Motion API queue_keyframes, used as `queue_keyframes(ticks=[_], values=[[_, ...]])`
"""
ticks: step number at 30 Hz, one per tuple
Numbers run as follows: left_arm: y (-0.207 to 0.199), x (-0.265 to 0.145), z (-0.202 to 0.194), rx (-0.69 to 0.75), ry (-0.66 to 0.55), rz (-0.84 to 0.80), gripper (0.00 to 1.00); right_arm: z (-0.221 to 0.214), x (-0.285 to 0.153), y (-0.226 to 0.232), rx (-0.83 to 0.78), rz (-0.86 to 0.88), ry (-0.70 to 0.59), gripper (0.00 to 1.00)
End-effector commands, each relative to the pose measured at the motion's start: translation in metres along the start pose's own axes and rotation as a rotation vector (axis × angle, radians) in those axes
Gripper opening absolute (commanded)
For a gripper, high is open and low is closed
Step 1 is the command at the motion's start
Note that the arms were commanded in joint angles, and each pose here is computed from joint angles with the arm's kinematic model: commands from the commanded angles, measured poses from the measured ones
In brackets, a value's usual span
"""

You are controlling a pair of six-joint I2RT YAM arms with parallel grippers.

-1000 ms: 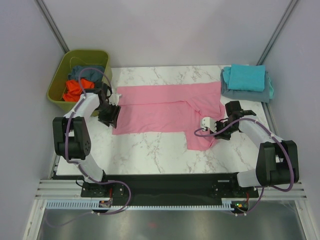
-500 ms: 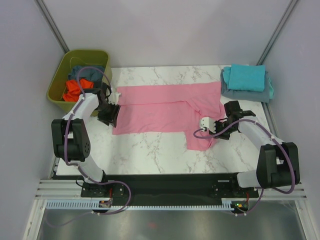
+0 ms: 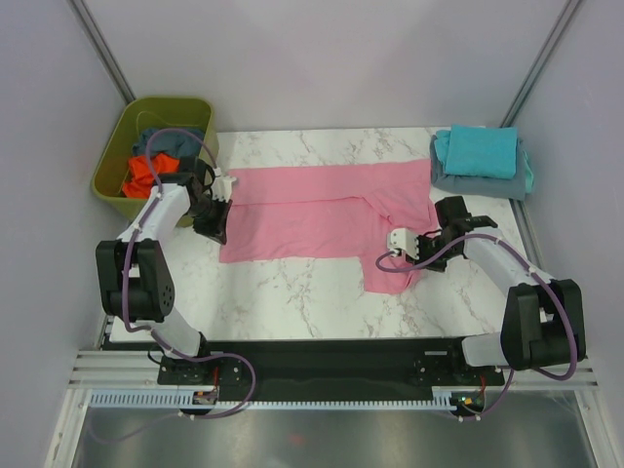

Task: Fold and stack the t-shirts
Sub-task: Fold the tshirt

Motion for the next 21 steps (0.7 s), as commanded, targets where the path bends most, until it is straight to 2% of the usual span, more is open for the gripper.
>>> queue_keyframes(ticks=[1, 21], values=[[-0.0058, -0.0106, 0.0044, 0.004, -0.077, -0.025, 0.02, 0.0058, -0.0002, 0.0013, -0.006, -0.007, -0.033, 0.0], [-0.0073, -0.0148, 0.0061, 0.008, -0.093, -0.029, 0.02, 0.0097, 0.0019, 0.0019, -0.005, -0.014, -0.041, 0.0]])
Point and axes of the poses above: each gripper's point midway between its finger pads, its own x axis out along the fingers, its own y axis along the line the jaws close on, z = x × y, the point moved 9 cm from there along -x, back along the fingers, and after that the axes turned 15 degrees about x, right-handed, at the moved point
